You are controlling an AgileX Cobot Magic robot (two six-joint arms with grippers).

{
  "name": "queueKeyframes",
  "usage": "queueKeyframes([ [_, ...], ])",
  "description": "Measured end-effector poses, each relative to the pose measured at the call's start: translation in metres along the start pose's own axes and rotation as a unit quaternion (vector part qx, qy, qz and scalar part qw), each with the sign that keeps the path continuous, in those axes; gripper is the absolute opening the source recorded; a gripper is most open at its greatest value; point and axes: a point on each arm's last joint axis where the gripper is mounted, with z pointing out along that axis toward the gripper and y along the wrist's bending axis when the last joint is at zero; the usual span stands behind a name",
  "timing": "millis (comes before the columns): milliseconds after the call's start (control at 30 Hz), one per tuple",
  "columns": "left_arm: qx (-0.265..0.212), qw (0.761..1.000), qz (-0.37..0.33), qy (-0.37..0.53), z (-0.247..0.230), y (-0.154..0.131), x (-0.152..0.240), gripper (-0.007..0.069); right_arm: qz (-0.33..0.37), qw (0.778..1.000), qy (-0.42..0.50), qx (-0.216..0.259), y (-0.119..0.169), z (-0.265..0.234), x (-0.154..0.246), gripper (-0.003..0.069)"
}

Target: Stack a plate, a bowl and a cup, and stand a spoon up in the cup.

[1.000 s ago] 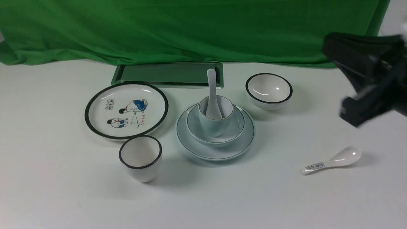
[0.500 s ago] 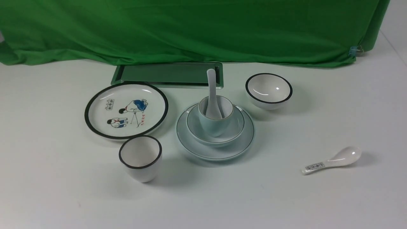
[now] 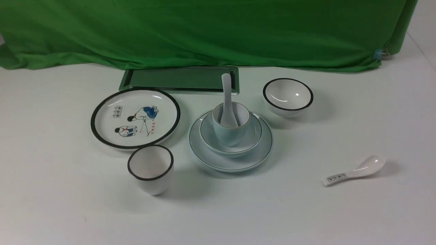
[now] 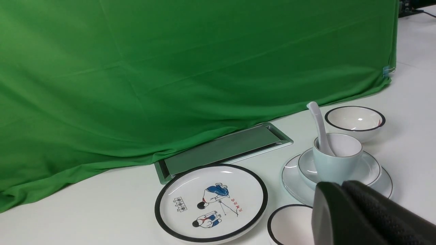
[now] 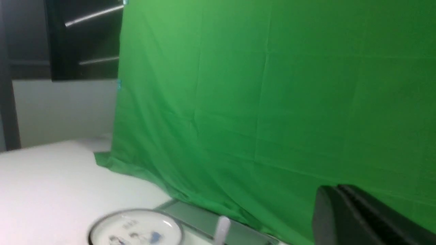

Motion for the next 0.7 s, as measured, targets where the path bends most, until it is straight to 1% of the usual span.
queueKeyframes([
  [67, 0.0, 1.0, 0.0, 0.0, 0.0, 0.0, 0.0, -0.0031, -0.005, 1.0, 0.005, 0.01, -0.001, -0.005, 0.008, 0.0013],
  [167, 0.0, 1.0, 0.0, 0.0, 0.0, 0.0, 0.0, -0.0031, -0.004, 0.998, 0.043, 0.054, -0.002, -0.021, 0.047, 0.0013],
  [200, 0.0, 1.0, 0.0, 0.0, 0.0, 0.0, 0.0, -0.0031, -0.004, 0.997, 0.047, 0.061, -0.002, -0.023, 0.052, 0.0013],
  [233, 0.0, 1.0, 0.0, 0.0, 0.0, 0.0, 0.0, -0.0031, -0.002, 0.994, 0.064, 0.086, -0.003, -0.03, 0.069, 0.0013],
  [267, 0.0, 1.0, 0.0, 0.0, 0.0, 0.0, 0.0, -0.0031, 0.0, 0.993, 0.068, 0.093, -0.003, -0.032, 0.074, 0.0013],
  [300, 0.0, 1.0, 0.0, 0.0, 0.0, 0.0, 0.0, -0.0031, 0.007, 0.99, 0.082, 0.119, -0.004, -0.04, 0.09, 0.0013],
  [400, 0.0, 1.0, 0.0, 0.0, 0.0, 0.0, 0.0, -0.0031, 0.011, 0.98, 0.103, 0.169, -0.003, -0.056, 0.12, 0.0013],
  [433, 0.0, 1.0, 0.0, 0.0, 0.0, 0.0, 0.0, -0.0031, 0.01, 0.979, 0.102, 0.176, -0.003, -0.059, 0.122, 0.0013],
  [467, 0.0, 1.0, 0.0, 0.0, 0.0, 0.0, 0.0, -0.0031, 0.008, 0.977, 0.109, 0.182, -0.002, -0.065, 0.133, 0.0013],
  [500, 0.0, 1.0, 0.0, 0.0, 0.0, 0.0, 0.0, -0.0031, 0.003, 0.971, 0.112, 0.212, -0.002, -0.068, 0.134, 0.0013],
  [567, 0.0, 1.0, 0.0, 0.0, 0.0, 0.0, 0.0, -0.0031, 0.002, 0.963, 0.124, 0.238, -0.003, -0.074, 0.137, 0.0013],
  [633, 0.0, 1.0, 0.0, 0.0, 0.0, 0.0, 0.0, -0.0031, 0.012, 0.958, 0.141, 0.25, -0.003, -0.077, 0.141, 0.0013],
  [700, 0.0, 1.0, 0.0, 0.0, 0.0, 0.0, 0.0, -0.0031, 0.046, 0.946, 0.168, 0.274, -0.004, -0.08, 0.147, 0.0011],
])
